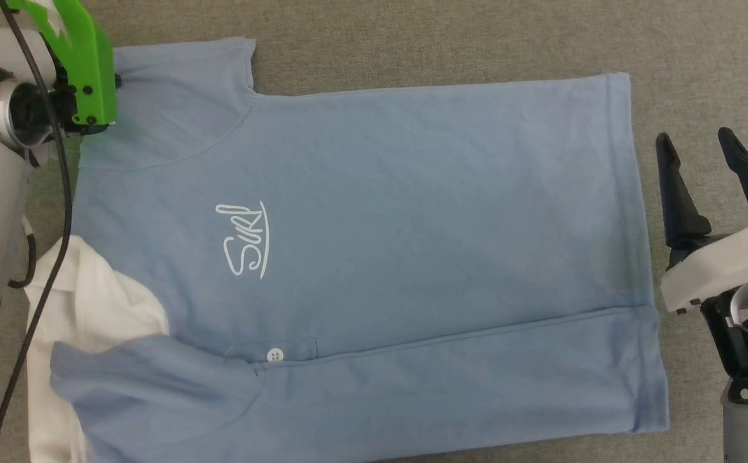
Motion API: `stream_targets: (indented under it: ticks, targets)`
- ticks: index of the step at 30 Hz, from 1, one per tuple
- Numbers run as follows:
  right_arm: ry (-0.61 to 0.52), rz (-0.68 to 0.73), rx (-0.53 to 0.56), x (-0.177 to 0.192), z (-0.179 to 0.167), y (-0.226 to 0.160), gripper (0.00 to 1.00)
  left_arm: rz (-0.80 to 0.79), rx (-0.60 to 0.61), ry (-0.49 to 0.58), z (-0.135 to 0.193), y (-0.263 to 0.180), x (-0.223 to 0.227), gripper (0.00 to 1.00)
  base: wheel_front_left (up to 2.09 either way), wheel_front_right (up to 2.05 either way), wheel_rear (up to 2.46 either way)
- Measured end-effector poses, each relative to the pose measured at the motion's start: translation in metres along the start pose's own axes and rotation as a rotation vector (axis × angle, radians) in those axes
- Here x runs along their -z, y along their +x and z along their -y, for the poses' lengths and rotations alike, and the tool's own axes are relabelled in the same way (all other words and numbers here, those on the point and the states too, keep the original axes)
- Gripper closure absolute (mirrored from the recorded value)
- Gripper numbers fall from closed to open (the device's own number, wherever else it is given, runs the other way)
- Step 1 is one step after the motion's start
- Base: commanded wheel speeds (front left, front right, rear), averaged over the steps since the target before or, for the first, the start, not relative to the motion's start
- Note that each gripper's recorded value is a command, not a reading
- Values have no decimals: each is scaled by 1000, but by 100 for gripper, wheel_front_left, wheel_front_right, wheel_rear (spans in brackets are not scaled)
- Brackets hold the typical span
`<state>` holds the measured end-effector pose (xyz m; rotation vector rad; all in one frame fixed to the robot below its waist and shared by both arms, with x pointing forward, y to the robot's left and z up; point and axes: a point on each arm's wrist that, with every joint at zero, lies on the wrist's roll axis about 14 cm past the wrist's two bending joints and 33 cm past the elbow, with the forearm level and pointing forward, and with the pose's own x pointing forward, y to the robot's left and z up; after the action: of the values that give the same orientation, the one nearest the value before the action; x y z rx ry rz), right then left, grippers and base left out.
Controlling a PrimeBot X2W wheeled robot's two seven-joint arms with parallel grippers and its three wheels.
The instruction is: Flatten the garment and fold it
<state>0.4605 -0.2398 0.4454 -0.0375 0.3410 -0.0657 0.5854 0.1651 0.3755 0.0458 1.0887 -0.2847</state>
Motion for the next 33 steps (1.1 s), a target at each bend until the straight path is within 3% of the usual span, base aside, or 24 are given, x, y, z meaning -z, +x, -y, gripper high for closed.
stream_targets:
  ticks: [9, 16, 24, 33]
  targets:
    - [-77, -27, -22, -24, 4, 13, 0, 139, 37, -17, 4, -21, -17, 100, 0, 0, 0]
    - [-211, -278, -60, -24, -2, 52, 0, 188, 56, -11, 1, -27, -31, 100, 0, 0, 0]
    - [-312, -669, -107, 24, -20, 71, 0, 181, 58, -4, -8, -21, -27, 100, 0, 0, 0]
    - [-353, -829, -122, 48, -28, 72, 0, 162, 57, -7, -14, -9, -18, 100, 0, 0, 0]
